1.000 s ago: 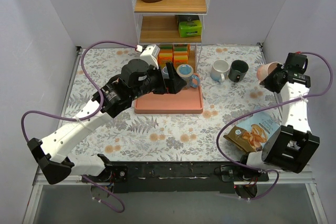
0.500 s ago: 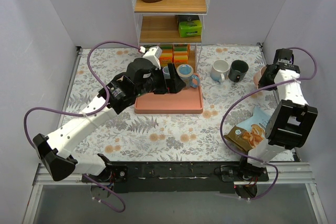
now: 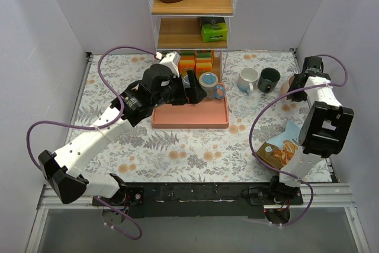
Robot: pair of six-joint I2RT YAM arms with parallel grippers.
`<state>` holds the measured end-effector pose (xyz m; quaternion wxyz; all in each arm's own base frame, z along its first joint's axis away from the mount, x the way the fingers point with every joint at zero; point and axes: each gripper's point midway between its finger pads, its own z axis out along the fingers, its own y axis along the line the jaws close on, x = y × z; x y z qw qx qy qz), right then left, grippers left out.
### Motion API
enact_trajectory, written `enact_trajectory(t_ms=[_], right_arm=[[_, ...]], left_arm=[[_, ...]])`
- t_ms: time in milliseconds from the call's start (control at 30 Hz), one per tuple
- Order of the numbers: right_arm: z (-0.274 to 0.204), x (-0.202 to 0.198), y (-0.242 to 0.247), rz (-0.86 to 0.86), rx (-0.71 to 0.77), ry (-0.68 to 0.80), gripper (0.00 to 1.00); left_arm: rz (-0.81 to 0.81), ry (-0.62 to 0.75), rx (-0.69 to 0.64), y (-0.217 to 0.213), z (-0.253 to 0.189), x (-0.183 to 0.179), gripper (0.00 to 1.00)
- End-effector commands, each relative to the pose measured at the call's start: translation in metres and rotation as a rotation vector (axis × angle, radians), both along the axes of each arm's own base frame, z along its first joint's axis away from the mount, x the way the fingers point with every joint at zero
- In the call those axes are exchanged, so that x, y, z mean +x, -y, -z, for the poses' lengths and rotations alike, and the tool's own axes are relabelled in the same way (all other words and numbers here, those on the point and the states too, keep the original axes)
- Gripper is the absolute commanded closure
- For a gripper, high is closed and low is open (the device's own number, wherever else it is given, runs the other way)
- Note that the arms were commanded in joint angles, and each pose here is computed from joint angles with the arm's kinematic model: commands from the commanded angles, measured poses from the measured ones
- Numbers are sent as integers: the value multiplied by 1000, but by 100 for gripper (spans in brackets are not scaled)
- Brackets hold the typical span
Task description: Turn the mug right side up
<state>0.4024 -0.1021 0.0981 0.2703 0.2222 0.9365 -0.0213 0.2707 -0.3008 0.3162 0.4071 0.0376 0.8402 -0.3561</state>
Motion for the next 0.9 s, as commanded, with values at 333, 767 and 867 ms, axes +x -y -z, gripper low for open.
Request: enact_trajectory(t_ms=[333,767,867], right_arm=[[7,29,6,-28,-32,52,99],[5,28,10,-1,-43,-16,89],[-4,30,7,-11,-38,16,72]], left_arm=[[-15,-25,20,-6,5,6,2],[-30,-27,29,-12,8,8,2],[-33,-27,27,-14,8,8,2]])
